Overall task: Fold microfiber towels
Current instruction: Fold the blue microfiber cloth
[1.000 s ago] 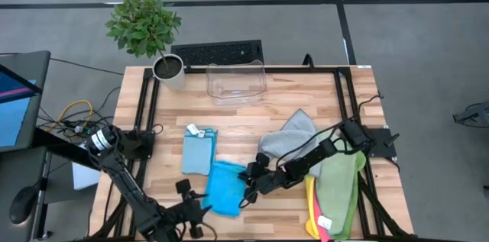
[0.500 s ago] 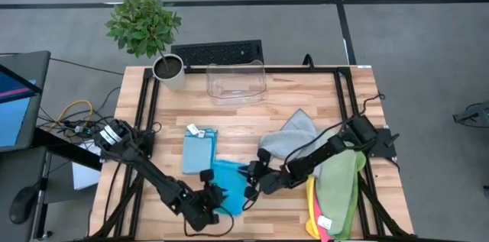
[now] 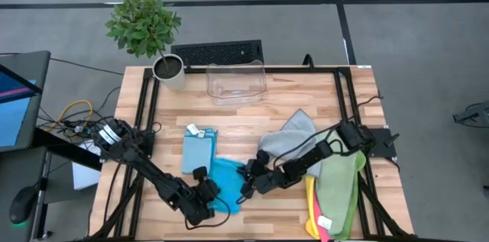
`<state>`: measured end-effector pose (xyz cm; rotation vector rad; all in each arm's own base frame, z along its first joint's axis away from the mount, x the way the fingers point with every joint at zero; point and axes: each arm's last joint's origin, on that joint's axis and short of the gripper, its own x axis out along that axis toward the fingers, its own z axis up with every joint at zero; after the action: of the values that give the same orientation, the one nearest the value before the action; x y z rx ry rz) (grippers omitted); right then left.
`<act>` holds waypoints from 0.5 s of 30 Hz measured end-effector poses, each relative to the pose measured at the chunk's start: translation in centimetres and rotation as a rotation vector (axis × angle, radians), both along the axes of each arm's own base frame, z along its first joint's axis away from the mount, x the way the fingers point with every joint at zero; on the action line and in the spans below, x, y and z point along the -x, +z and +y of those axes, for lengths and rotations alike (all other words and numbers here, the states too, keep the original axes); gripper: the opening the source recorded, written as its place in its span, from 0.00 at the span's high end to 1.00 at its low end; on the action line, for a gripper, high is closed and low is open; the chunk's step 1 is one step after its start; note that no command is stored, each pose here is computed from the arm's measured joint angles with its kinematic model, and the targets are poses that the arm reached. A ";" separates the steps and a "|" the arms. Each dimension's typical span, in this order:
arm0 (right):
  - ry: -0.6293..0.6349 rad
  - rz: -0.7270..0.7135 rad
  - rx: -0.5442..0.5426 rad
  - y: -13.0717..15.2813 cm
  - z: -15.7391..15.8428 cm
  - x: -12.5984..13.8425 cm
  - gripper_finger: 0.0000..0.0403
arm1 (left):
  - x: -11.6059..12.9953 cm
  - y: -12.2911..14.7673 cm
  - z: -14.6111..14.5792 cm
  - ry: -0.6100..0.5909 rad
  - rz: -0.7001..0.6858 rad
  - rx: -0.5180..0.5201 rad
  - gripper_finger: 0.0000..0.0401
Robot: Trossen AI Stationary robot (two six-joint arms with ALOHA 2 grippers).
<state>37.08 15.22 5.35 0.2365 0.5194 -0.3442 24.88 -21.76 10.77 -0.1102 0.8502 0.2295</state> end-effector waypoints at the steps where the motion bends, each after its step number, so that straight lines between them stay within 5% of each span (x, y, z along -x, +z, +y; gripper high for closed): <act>1: -0.001 0.001 -0.001 0.0 -0.1 0.0 0.81 | 0.1 0.1 -0.1 0.007 0.015 0.011 1.00; 15: -0.002 0.006 -0.014 0.3 -0.6 -0.1 0.81 | 0.8 3.0 -1.9 0.071 0.152 -0.058 1.00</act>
<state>37.23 14.67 5.67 0.2492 0.5278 -0.3439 24.10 -23.69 13.81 -0.0695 0.9911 0.3315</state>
